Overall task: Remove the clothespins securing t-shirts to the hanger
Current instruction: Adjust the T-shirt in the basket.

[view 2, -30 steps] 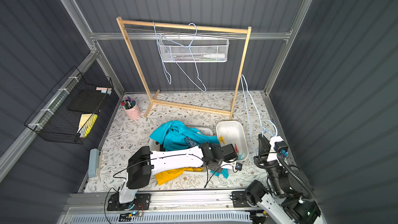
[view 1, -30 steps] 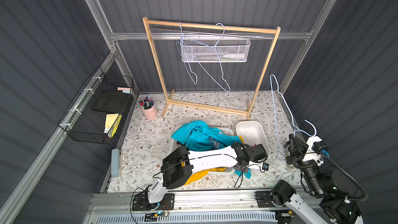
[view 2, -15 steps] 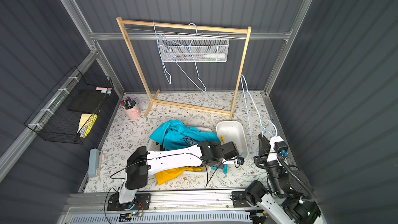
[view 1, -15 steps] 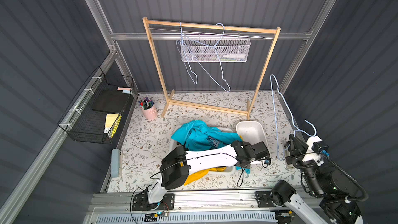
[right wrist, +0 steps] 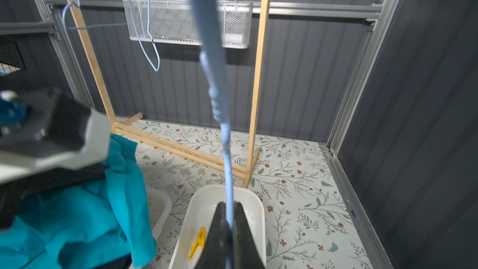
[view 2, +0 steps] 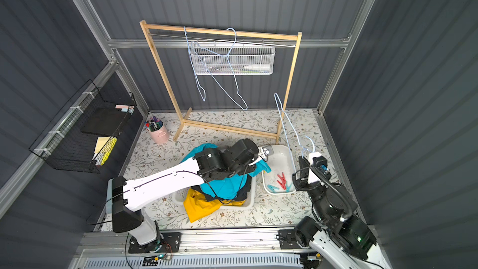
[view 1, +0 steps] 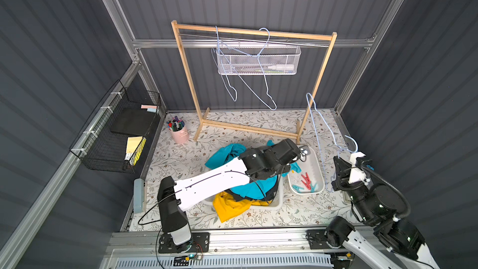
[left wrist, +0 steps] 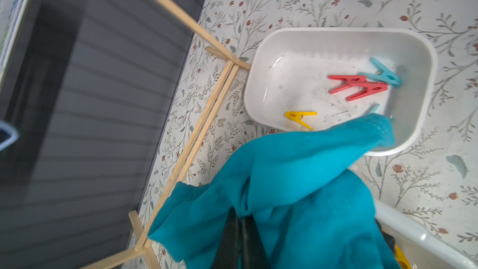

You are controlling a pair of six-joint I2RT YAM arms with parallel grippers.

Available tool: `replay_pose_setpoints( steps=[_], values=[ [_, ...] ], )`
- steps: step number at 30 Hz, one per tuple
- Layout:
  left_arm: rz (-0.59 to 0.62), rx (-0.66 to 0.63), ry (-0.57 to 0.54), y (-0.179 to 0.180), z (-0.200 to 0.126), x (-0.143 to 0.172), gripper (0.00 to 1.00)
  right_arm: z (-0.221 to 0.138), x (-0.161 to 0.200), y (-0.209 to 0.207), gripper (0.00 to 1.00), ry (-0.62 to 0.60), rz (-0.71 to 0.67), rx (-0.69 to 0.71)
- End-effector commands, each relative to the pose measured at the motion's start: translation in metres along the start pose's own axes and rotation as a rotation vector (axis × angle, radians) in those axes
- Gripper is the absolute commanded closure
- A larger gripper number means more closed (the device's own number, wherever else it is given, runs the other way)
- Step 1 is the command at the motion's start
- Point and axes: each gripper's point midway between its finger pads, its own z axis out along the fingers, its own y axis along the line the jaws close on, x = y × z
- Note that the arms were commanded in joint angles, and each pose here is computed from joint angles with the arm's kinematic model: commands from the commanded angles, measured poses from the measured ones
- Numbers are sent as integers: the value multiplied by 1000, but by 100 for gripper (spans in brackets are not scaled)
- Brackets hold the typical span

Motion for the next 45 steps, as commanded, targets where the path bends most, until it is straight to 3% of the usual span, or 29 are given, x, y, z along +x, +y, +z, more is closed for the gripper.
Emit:
replay_pose_setpoints(
  steps=[1, 10, 14, 22, 25, 34, 45],
  values=[
    [-82, -4, 46, 3, 1, 28, 92, 8, -10, 6, 100, 46, 17, -14],
    [-119, -9, 140, -6, -2, 94, 80, 58, -52, 25, 100, 182, -25, -17],
    [-118, 28, 191, -23, 2, 122, 72, 86, -60, 26, 100, 273, 78, -90],
    [-56, 74, 303, -44, 10, 163, 38, 123, -103, 5, 100, 159, 113, -44],
    [-29, 93, 324, -47, 10, 167, 27, 134, -114, 2, 100, 149, 106, -40],
    [67, 98, 220, -49, 15, 157, 3, 155, -136, -14, 100, 100, 103, 53],
    [15, 109, 92, -52, 7, 146, 1, 212, -172, -16, 100, 64, 75, 55]
  ],
)
